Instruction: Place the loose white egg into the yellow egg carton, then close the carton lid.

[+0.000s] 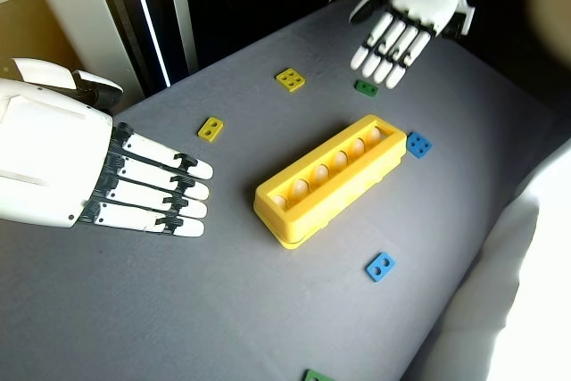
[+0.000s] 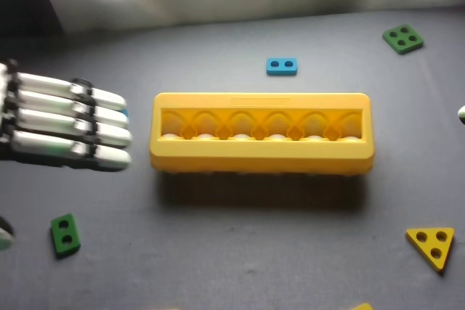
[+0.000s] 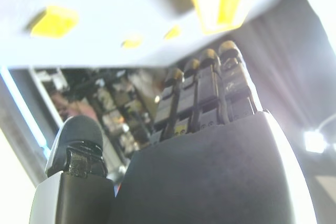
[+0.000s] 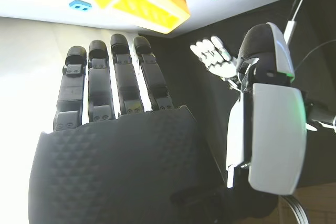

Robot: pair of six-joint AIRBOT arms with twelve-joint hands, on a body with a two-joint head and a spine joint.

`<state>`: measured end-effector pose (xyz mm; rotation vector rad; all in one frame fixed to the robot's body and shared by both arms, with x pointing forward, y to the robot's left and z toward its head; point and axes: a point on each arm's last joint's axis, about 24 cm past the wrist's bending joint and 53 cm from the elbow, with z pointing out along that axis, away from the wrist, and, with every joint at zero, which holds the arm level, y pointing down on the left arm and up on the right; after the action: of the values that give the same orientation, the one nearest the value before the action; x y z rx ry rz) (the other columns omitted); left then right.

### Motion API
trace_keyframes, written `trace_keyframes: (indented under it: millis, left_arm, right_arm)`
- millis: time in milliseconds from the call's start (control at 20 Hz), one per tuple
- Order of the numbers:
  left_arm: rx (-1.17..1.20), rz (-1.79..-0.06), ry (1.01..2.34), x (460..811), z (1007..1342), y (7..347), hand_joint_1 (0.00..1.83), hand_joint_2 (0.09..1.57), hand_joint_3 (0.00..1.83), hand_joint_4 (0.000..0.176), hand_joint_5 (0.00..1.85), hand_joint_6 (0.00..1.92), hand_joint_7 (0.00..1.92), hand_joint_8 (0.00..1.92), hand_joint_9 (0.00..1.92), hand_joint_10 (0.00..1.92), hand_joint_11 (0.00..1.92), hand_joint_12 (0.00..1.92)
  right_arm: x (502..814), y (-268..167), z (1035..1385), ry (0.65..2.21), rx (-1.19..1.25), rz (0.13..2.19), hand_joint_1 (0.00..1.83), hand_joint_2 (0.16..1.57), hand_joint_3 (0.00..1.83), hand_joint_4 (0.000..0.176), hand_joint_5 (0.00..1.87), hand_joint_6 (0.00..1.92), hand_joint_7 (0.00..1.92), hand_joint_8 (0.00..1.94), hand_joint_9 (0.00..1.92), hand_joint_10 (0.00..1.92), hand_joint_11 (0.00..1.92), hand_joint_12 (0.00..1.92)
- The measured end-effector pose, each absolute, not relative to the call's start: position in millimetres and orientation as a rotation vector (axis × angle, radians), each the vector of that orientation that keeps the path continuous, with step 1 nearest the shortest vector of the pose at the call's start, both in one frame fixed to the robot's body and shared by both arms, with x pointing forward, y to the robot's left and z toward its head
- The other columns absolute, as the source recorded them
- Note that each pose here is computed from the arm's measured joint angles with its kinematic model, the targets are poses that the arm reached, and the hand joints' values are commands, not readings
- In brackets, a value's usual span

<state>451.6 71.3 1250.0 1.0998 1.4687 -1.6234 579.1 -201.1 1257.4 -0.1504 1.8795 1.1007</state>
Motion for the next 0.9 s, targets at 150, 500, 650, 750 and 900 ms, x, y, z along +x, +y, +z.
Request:
trace_keyframes:
  millis: [150,500,650,750,900]
  left_arm:
    - [1.083,-1.605,1.456,454,1259,82,0.00,1.27,0.00,0.000,0.00,0.00,0.00,0.00,0.00,0.00,0.00,0.00]
    - [1.082,-1.598,1.469,451,1263,87,0.00,1.28,0.00,0.000,0.00,0.00,0.00,0.00,0.00,0.00,0.00,0.00]
    - [1.070,-1.586,1.478,454,1262,87,0.00,1.27,0.00,0.000,0.00,0.00,0.00,0.00,0.00,0.00,0.00,0.00]
    - [1.055,-1.565,1.493,459,1259,86,0.00,1.27,0.00,0.000,0.00,0.00,0.00,0.00,0.00,0.00,0.00,0.00]
    - [1.075,-1.553,1.505,455,1254,80,0.00,1.28,0.00,0.000,0.00,0.00,0.00,0.00,0.00,0.00,0.00,0.00]
  right_arm:
    - [579,-200,1258,1.878,-0.154,1.101,0.27,0.95,0.00,0.000,0.14,0.01,0.14,0.01,0.09,0.01,0.05,0.02]
    - [576,-196,1257,1.879,-0.166,1.106,0.26,0.96,0.00,0.000,0.12,0.00,0.11,0.00,0.06,0.00,0.01,0.01]
    - [576,-197,1257,1.879,-0.167,1.105,0.23,0.96,0.00,0.000,0.14,0.01,0.14,0.01,0.08,0.01,0.03,0.02]
    - [576,-196,1257,1.879,-0.167,1.106,0.22,0.96,0.00,0.000,0.14,0.01,0.14,0.01,0.09,0.01,0.04,0.02]
    - [576,-196,1257,1.879,-0.170,1.104,0.24,0.96,0.00,0.000,0.13,0.00,0.14,0.00,0.08,0.00,0.02,0.02]
